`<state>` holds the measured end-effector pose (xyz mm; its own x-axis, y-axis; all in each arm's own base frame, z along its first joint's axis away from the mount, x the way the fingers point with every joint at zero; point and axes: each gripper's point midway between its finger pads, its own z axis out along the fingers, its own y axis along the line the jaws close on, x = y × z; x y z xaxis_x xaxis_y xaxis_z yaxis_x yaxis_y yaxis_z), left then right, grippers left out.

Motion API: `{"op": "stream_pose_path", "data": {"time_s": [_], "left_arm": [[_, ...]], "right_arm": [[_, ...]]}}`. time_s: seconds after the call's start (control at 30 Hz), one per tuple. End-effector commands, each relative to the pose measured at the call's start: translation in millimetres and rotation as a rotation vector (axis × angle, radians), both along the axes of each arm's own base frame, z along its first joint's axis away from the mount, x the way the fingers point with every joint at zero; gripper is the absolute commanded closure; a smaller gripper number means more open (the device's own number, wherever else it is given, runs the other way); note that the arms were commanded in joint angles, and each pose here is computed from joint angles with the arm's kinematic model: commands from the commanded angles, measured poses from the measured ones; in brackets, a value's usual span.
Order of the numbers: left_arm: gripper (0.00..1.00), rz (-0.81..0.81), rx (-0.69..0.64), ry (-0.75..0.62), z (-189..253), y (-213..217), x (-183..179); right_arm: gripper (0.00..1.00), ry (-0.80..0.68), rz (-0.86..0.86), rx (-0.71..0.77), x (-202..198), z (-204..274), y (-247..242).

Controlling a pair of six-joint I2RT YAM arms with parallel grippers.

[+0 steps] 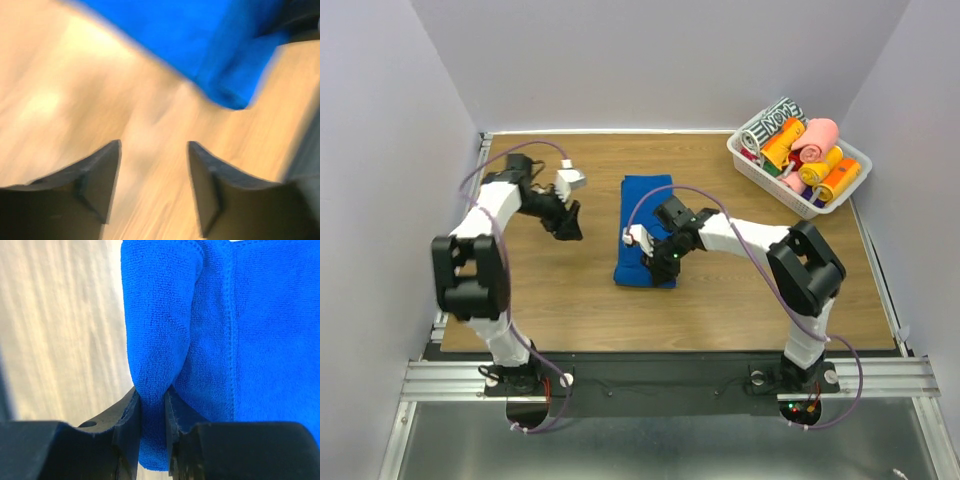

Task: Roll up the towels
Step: Roll the towel

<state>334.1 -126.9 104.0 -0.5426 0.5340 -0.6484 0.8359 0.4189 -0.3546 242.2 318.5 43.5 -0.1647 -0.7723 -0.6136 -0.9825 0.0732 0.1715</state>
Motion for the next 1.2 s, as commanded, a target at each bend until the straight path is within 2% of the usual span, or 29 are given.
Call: {"op": "stream_pose_path", "data": {"time_s": [0.0, 0.03, 0.07, 0.17, 0.2, 0.23, 0.3, 0.33, 0.37, 0.4, 0.43, 0.47, 0.53, 0.57, 0.6, 0.73, 0.9, 1.07, 1.13, 1.17], "left_arm": [[0.27, 0.18, 0.029, -0.329, 61.5, 26.7, 22.8], [0.23, 0.215, 0.056, -0.347, 53.8, 38.2, 15.3], [0.02, 0.241, 0.071, -0.491, 81.8, 43.6, 19.0], [0.01, 0.244, 0.08, -0.583, 87.8, 45.0, 1.2], [0.01, 0.241, 0.075, -0.655, 102.9, 44.3, -3.7], [0.01, 0.243, 0.074, -0.649, 95.5, 43.4, -11.3], [0.01, 0.242, 0.053, -0.684, 101.7, 40.4, -20.2], [0.01, 0.185, 0.055, -0.681, 94.2, 29.3, -29.0], [0.01, 0.138, 0.118, -0.698, 85.5, 29.9, -32.8], [0.01, -0.003, 0.152, -0.709, 75.6, -2.6, -52.0], [0.01, 0.016, 0.316, -0.723, 51.3, 7.3, -53.0], [0.01, -0.072, 0.322, -0.802, 52.4, -15.0, -66.4], [0.01, -0.14, 0.344, -0.879, 39.3, -18.4, -76.8], [0.01, -0.174, 0.314, -0.961, 49.6, -27.8, -81.9], [0.01, -0.166, 0.303, -0.982, 50.6, -31.6, -84.0], [0.01, -0.255, 0.274, -0.963, 32.6, -61.1, -103.7], [0.05, -0.421, 0.32, -0.878, -4.5, -89.0, -117.8], [0.01, -0.496, 0.334, -0.952, -18.1, -111.1, -118.6], [0.02, -0.536, 0.36, -0.947, -29.1, -115.6, -118.4], [0.06, -0.523, 0.374, -0.959, -30.0, -116.8, -113.7]], "right_arm": [[0.81, 0.25, -0.006, 0.042, -20.0, 22.4, 9.1], [0.81, 0.298, -0.013, 0.039, -20.9, 18.1, 10.0], [0.81, 0.348, -0.016, 0.068, -21.4, 26.3, 14.2], [0.81, 0.455, -0.048, 0.061, -17.2, 18.6, 11.2], [0.81, 0.492, -0.048, 0.07, -17.4, 17.5, 12.1], [0.8, 0.498, -0.056, 0.082, -8.8, 20.6, 13.8], [0.8, 0.602, -0.065, 0.061, -12.7, 9.0, 9.4], [0.8, 0.604, -0.053, 0.078, -7.1, 13.0, 13.0], [0.8, 0.635, -0.056, 0.079, -7.2, 10.7, 13.3], [0.8, 0.69, -0.065, 0.072, -9.5, 6.6, 11.5], [0.8, 0.702, -0.067, 0.082, -6.7, 7.2, 13.0], [0.8, 0.735, -0.073, 0.082, -7.5, 4.3, 13.4], [0.8, 0.749, -0.081, 0.09, -4.2, 4.4, 12.9], [0.8, 0.766, -0.086, 0.101, -3.0, 6.2, 12.9], [0.8, 0.773, -0.092, 0.104, -2.0, 6.6, 12.8], [0.8, 0.801, -0.099, 0.097, -1.1, 1.5, 13.8], [0.79, 0.866, -0.115, 0.091, 2.0, -1.2, 13.1], [0.79, 0.943, -0.144, 0.097, 5.5, -3.2, 12.7], [0.79, 0.955, -0.149, 0.107, 7.2, -3.7, 12.2], [0.79, 0.957, -0.149, 0.106, 7.3, -4.2, 12.2]]}}
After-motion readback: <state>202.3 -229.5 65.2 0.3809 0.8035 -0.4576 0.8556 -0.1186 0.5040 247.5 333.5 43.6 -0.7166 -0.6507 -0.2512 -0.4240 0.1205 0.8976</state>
